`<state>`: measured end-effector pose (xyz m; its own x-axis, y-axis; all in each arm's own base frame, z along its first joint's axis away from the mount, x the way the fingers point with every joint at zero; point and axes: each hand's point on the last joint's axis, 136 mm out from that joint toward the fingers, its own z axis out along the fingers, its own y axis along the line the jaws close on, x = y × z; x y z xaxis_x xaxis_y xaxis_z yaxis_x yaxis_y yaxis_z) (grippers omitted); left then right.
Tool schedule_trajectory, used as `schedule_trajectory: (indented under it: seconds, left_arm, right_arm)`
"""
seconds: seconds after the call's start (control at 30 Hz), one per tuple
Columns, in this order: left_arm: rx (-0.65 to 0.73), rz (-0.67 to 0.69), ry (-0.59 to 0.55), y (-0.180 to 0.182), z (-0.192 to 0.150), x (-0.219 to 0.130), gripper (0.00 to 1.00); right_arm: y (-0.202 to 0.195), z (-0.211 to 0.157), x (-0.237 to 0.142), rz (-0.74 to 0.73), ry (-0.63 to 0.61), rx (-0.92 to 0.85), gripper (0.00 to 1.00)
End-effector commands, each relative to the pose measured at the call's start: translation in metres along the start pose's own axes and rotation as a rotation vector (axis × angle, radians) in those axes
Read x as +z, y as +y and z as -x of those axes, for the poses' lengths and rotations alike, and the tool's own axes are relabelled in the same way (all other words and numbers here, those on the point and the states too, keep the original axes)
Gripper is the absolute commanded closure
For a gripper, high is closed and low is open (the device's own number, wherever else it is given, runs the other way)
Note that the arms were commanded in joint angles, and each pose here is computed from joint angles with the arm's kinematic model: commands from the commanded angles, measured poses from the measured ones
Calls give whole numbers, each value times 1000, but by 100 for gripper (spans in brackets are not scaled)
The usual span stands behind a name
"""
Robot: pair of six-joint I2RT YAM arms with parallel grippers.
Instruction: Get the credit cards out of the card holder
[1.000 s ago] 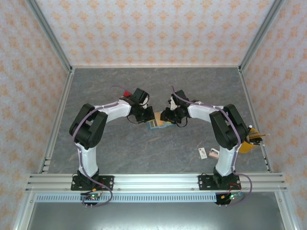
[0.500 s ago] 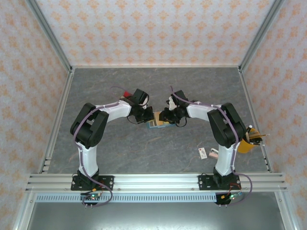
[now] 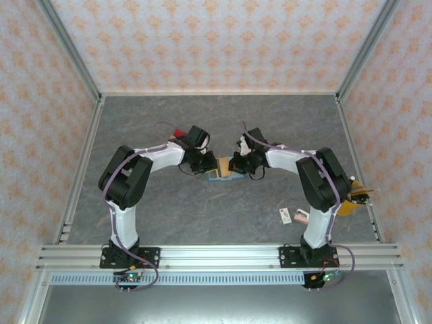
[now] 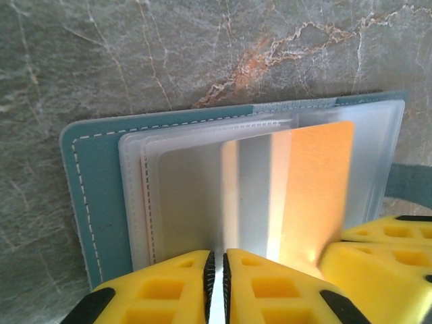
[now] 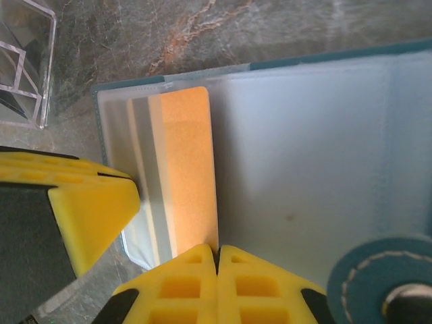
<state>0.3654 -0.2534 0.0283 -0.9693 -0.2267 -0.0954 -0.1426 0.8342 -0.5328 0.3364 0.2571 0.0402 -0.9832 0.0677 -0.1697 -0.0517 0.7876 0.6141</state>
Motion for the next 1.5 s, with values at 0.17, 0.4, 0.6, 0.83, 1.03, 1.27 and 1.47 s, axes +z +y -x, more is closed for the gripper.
schedule_trajectory:
  seconds: [0.17, 0.4, 0.6, 0.83, 1.03, 1.27, 1.47]
  left_arm:
    - [16, -27, -18, -18, -1, -33, 68]
    - [41, -241, -89, -66, 10, -77, 50]
    - [47, -424, -123, -90, 13, -102, 36]
    - [39, -595, -134, -107, 14, -119, 37]
    - [55, -667, -137, -116, 14, -129, 53]
    - [82, -700, -163, -119, 14, -143, 80]
    - [68, -648, -185, -106, 12, -144, 100]
  right_arm:
    - [-1, 12, -51, -2, -146, -37, 100]
    - [49, 13, -87, 193, -206, -112, 100]
    - [89, 12, -111, 392, -210, -140, 100]
    - [103, 15, -123, 501, -203, -123, 100]
    - [105, 13, -122, 523, -187, -114, 100]
    - [99, 16, -114, 505, -178, -88, 100]
    - [85, 16, -106, 421, -174, -65, 83]
